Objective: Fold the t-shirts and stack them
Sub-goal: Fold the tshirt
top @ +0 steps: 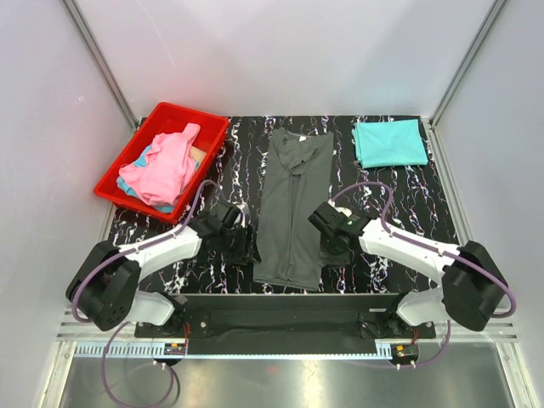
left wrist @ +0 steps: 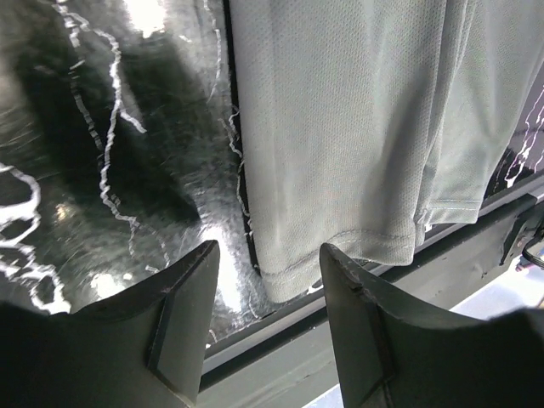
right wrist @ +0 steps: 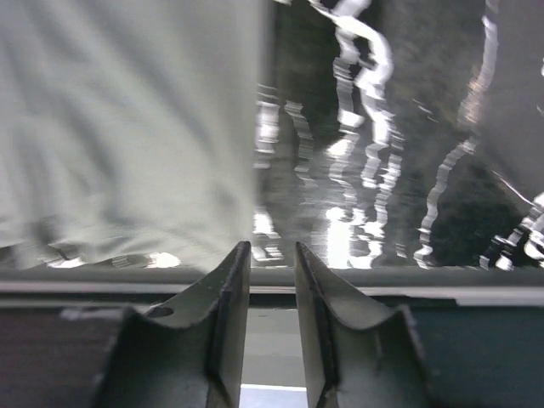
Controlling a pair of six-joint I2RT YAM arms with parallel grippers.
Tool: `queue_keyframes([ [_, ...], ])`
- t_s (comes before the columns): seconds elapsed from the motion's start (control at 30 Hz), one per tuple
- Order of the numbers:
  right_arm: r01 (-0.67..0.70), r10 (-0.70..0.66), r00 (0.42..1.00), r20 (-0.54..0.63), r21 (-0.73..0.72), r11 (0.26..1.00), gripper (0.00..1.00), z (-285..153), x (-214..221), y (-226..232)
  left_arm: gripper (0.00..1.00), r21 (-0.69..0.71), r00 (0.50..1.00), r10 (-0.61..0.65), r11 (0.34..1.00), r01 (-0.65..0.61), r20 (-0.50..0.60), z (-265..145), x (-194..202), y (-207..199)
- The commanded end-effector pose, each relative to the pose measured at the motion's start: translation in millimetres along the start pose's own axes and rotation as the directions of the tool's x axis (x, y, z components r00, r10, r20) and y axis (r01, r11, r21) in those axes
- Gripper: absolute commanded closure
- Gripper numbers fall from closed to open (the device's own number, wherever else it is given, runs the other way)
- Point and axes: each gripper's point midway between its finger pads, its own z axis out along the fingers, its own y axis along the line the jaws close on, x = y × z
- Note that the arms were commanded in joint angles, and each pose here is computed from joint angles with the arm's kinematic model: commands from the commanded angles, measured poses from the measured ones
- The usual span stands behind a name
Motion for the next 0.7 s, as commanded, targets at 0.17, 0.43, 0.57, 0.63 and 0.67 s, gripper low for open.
queue_keyframes([
  [0.17, -0.006, 0.011, 1.0, 0.012, -0.321, 0.947, 0.82, -4, -18, 81, 0.48, -0.01, 1.0, 0.015, 1.0, -0.016, -0.019, 19, 2, 6],
  [0.43, -0.014, -0.001, 0.999, -0.035, -0.422, 0.906, 0.85, 20, -6, 117, 0.77, -0.048, 1.0, 0.006, 0.999, -0.006, -0.007, 17, 4, 13],
  [0.57, -0.016, -0.005, 0.999, -0.05, -0.407, 0.913, 0.85, 27, 3, 118, 0.49, -0.077, 0.997, 0.048, 0.996, -0.044, 0.058, -5, -9, 3],
  [0.63, -0.014, -0.005, 0.999, -0.045, -0.405, 0.914, 0.85, 28, 3, 117, 0.46, -0.027, 0.988, 0.094, 0.995, -0.091, 0.121, -22, -18, -16],
  [0.67, -0.018, 0.0, 0.999, -0.044, -0.399, 0.917, 0.86, 29, 5, 116, 0.45, 0.008, 0.982, 0.12, 0.992, -0.122, 0.146, -28, -21, -29],
])
